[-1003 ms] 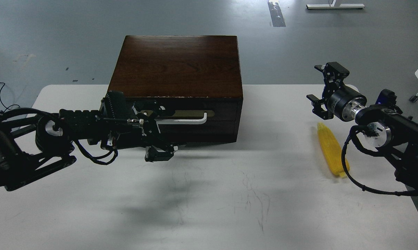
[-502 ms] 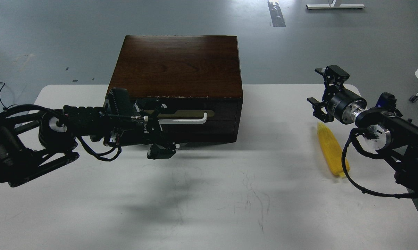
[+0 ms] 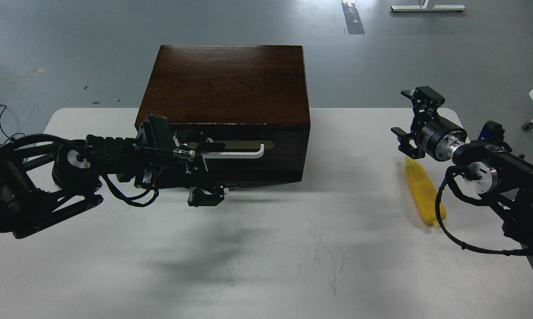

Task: Put corn in drawer with both arms
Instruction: 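Hook the left gripper onto the white drawer handle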

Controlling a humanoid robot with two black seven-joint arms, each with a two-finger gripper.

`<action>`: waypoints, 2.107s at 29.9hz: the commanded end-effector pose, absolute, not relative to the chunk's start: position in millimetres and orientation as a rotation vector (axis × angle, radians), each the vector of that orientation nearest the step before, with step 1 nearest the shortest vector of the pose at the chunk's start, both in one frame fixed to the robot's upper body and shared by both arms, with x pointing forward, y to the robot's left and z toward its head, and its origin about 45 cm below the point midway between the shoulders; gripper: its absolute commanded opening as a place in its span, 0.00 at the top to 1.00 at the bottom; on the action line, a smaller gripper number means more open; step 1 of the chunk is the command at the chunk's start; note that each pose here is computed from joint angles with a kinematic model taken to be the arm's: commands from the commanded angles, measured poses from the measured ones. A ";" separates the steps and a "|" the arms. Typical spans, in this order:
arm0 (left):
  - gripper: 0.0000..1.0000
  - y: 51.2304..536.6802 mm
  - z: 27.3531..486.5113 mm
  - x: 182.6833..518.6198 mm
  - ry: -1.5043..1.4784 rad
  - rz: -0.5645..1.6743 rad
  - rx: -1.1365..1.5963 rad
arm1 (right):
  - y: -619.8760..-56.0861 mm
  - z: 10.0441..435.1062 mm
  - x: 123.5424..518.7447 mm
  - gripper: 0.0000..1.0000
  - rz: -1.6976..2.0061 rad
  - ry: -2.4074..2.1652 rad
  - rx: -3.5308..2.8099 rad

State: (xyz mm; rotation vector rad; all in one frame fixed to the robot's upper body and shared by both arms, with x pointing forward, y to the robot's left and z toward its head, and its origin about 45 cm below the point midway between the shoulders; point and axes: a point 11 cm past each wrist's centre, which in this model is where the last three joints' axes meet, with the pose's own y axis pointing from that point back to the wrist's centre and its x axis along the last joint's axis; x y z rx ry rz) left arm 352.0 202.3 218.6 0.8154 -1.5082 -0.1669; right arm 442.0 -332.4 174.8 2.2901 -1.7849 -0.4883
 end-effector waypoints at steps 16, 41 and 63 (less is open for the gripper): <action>0.01 188.8 230.2 347.4 -1.530 -0.276 0.809 | -334.0 173.0 440.5 0.00 -0.493 -1.790 2.286; 0.01 191.4 227.4 357.8 -1.526 -0.274 0.845 | -335.1 169.2 438.0 0.00 -0.503 -1.790 2.279; 0.01 193.1 224.6 357.6 -1.514 -0.289 0.858 | -336.9 169.0 437.5 0.00 -0.502 -1.792 2.275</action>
